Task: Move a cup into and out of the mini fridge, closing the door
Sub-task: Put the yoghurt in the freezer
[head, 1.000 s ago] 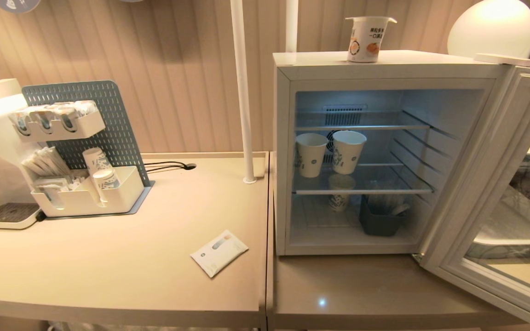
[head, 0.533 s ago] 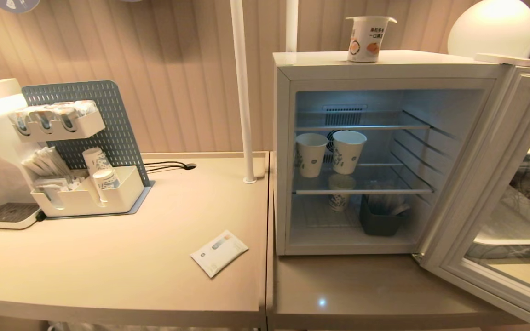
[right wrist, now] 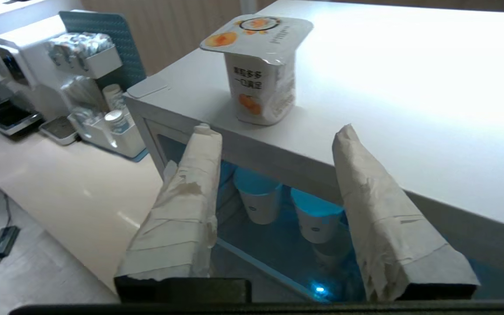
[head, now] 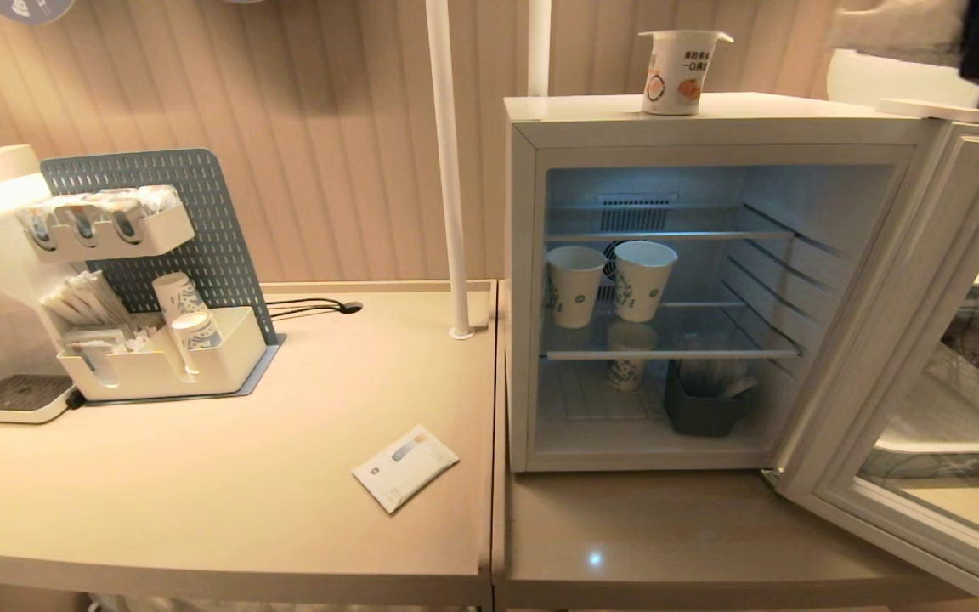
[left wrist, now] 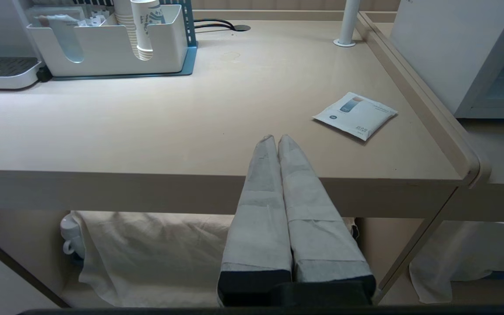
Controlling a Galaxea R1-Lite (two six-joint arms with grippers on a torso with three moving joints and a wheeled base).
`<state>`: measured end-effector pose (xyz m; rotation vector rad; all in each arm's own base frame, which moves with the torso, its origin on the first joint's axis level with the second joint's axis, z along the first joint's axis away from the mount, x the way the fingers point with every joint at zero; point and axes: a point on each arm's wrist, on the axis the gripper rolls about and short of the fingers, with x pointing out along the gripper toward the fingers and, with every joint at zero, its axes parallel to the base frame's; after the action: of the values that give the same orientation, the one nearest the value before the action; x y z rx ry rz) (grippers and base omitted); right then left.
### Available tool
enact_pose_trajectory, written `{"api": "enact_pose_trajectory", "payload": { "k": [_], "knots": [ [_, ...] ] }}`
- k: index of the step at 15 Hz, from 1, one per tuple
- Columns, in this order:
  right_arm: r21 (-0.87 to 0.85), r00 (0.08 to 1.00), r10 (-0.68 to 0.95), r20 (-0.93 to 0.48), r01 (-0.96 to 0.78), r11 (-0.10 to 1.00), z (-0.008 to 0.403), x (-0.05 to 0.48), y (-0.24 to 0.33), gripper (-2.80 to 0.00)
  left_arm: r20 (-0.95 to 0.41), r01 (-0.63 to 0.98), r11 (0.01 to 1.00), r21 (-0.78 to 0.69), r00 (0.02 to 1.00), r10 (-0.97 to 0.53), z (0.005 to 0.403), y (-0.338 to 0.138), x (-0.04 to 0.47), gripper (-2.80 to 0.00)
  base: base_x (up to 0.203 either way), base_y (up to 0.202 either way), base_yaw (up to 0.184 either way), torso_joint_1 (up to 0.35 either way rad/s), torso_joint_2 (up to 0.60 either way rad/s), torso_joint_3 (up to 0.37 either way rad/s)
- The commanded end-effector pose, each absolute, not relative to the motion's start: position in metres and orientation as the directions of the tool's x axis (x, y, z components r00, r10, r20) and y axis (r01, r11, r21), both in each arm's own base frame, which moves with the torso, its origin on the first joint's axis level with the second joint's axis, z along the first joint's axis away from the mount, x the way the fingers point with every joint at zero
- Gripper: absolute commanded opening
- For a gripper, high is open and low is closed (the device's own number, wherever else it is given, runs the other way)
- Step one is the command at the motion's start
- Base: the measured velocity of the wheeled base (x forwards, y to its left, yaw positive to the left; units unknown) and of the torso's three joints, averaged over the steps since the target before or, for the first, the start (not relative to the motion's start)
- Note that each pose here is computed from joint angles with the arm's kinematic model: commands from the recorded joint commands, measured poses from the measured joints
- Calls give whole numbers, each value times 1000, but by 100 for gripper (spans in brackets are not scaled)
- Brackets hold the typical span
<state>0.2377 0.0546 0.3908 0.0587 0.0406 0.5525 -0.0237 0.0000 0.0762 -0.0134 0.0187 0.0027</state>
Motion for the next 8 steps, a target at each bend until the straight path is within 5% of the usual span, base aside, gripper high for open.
{"api": "enact_pose_trajectory", "payload": {
  "k": [1, 8],
  "knots": [
    [96, 812, 578, -88, -570, 816, 375, 292, 77, 0, -18, -3, 1000, -14, 1000, 3, 76, 0, -24, -280, 0, 0, 0, 0, 0, 0],
    [107, 806, 580, -116, -570, 814, 353, 355, 108, 0, -14, -3, 1000, -18, 1000, 3, 77, 0, -24, -280, 0, 0, 0, 0, 0, 0]
  ]
}}
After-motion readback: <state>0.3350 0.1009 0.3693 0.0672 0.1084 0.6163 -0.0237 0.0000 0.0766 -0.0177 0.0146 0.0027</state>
